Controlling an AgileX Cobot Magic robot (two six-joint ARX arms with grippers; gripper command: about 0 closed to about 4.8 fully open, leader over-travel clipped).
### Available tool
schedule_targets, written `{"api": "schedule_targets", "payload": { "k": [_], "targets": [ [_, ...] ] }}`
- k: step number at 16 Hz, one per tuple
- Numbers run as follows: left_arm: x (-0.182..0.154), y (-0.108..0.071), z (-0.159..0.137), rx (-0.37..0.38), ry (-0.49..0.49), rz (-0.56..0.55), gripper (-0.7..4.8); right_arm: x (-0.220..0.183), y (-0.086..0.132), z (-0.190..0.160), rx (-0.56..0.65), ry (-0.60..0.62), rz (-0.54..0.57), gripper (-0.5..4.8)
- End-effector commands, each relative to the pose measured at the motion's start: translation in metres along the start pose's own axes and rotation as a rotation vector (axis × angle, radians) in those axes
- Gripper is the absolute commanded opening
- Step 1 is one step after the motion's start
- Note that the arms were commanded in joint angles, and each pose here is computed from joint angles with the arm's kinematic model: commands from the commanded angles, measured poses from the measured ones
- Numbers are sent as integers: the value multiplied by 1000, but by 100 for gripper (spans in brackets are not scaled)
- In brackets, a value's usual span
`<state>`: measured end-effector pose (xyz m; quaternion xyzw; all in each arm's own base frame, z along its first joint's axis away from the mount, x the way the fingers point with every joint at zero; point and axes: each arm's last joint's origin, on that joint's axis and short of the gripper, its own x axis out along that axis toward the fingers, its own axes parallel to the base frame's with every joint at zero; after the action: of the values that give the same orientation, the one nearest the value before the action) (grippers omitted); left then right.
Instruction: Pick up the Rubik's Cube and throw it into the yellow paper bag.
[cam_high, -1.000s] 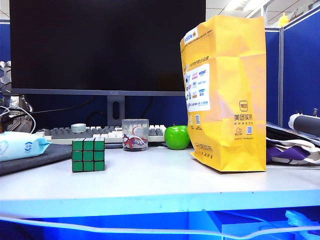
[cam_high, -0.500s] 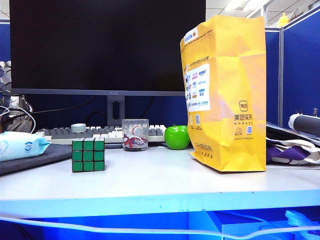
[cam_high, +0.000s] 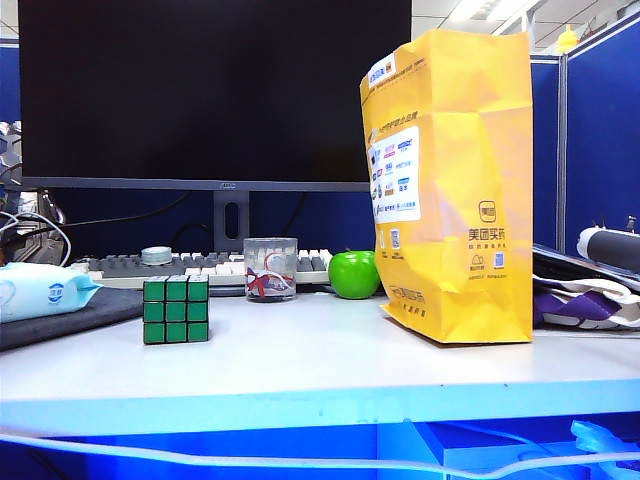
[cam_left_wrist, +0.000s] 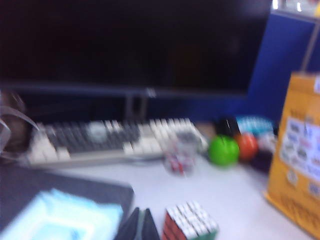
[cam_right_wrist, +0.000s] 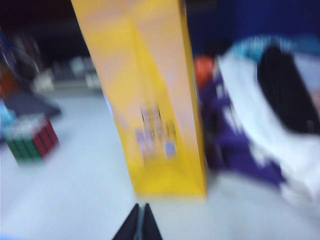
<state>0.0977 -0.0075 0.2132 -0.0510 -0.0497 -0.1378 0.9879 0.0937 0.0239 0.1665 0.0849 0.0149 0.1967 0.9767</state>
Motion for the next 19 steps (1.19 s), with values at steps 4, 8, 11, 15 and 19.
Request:
{"api": "schedule_targets", "payload": {
  "k": [4,8,11,15,19],
  "targets": [
    [88,11,61,32,244,-230,-6,-1,3,17,-25,-200,36,-1],
    [170,23,87,219,563,-426,-5,-1,4,17,17,-194,47,-1],
    [187,20,92,473,658,-484,44,-1,4,17,71,-196,58,-1],
    [190,2,88,651,666,-549,122,0,4,34,67,-247,-28,-2],
    [198,-9,75,695,722,-564,345,28,9,94,58,-156,-35,-2]
  ]
}}
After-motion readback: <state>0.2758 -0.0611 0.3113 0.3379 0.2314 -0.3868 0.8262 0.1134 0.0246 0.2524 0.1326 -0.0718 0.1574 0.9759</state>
